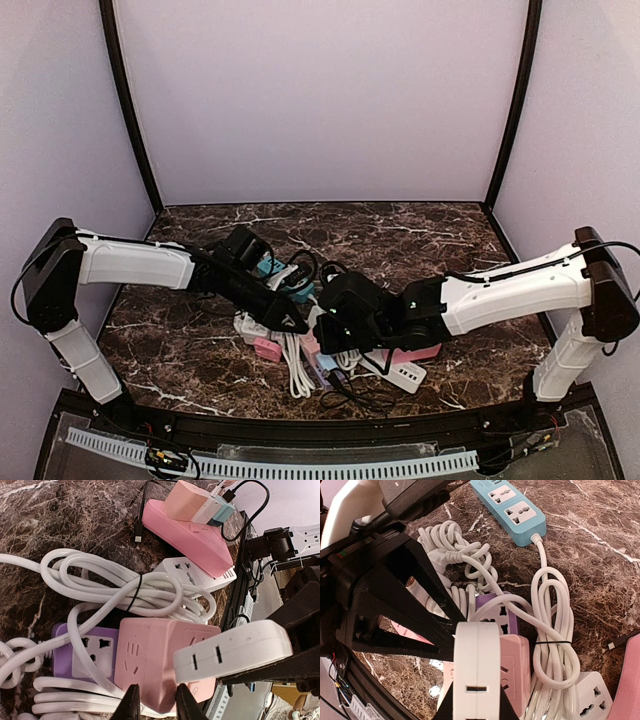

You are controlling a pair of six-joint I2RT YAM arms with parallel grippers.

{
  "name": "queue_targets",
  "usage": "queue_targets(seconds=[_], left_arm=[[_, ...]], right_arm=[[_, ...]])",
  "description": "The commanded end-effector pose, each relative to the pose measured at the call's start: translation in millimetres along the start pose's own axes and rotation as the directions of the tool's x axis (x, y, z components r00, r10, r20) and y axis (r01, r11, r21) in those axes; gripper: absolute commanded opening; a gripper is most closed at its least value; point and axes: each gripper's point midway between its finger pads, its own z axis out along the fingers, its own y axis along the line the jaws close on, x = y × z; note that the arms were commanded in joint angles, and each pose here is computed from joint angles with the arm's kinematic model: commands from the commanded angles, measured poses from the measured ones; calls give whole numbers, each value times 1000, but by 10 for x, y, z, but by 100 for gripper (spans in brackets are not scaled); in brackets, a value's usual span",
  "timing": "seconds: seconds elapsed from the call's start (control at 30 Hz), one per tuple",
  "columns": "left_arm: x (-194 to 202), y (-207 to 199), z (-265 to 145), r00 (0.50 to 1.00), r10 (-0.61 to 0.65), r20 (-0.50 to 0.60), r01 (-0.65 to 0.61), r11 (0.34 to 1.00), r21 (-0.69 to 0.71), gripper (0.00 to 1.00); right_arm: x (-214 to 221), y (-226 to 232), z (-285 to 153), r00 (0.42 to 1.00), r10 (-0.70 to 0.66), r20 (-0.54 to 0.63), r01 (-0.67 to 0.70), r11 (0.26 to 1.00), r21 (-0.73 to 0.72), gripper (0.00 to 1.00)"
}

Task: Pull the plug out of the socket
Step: Remove the plug from the socket.

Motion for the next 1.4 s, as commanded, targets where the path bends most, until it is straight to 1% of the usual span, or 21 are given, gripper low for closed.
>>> queue_targets(seconds=[0.0,0.5,0.73,1.37], left_arm=[[302,336,100,993,-68,-96,54,989,-137,24],[321,353,110,992,-75,-103,60,988,-143,24],[325,362,118,991,-79,-105,63,988,-144,23],[345,378,135,990,-85,-113,68,987,-146,21]], right_arm=[[-108,33,-95,999,-14,44,15,1000,-17,0],[-108,197,-91,993,-99,62,98,995,5,0],[-143,205,-122,993,-95,75,94,996,7,0],[-190,52,-183,996,-28,81,26,999,21,0]])
